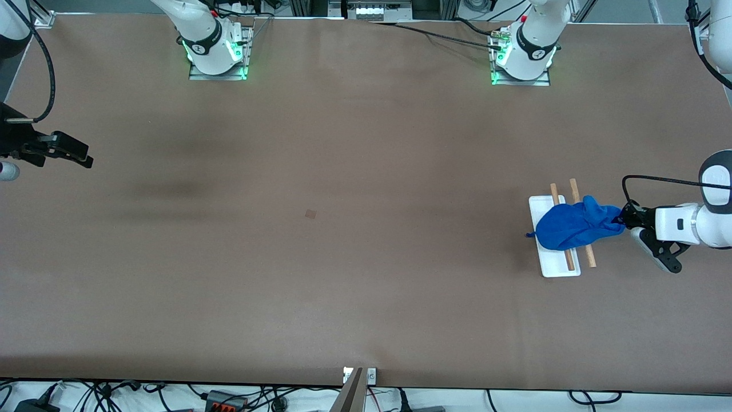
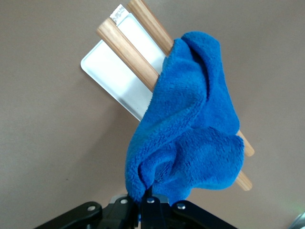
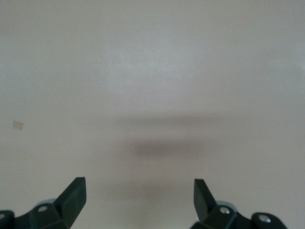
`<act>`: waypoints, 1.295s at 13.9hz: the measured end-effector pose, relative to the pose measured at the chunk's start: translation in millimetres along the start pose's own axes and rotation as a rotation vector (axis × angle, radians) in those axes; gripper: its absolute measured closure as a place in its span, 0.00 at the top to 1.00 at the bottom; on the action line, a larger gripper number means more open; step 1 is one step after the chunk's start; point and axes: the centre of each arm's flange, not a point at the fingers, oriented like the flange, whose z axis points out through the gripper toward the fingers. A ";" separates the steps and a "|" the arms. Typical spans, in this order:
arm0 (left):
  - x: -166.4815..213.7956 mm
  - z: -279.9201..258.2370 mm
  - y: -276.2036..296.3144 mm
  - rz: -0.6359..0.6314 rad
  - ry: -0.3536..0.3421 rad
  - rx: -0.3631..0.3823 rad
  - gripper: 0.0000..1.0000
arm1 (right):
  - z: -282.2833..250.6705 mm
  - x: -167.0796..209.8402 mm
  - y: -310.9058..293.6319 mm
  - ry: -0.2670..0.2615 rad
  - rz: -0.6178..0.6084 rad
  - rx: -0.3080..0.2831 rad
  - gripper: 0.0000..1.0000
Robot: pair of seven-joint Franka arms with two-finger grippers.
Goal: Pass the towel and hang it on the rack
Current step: 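Open the left gripper to release the towel on the rods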
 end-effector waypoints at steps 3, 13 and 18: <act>2.2 3.2 -2.8 0.001 0.010 0.009 0.17 | -1.7 0.2 -1.0 0.004 -0.002 0.000 1.00; 2.6 10.5 -9.5 0.022 0.033 -0.010 0.98 | -4.5 -2.2 0.3 0.000 0.001 0.000 1.00; 4.9 -16.0 -3.8 0.036 0.028 -0.020 1.00 | -4.4 -2.3 0.9 -0.001 0.002 0.000 1.00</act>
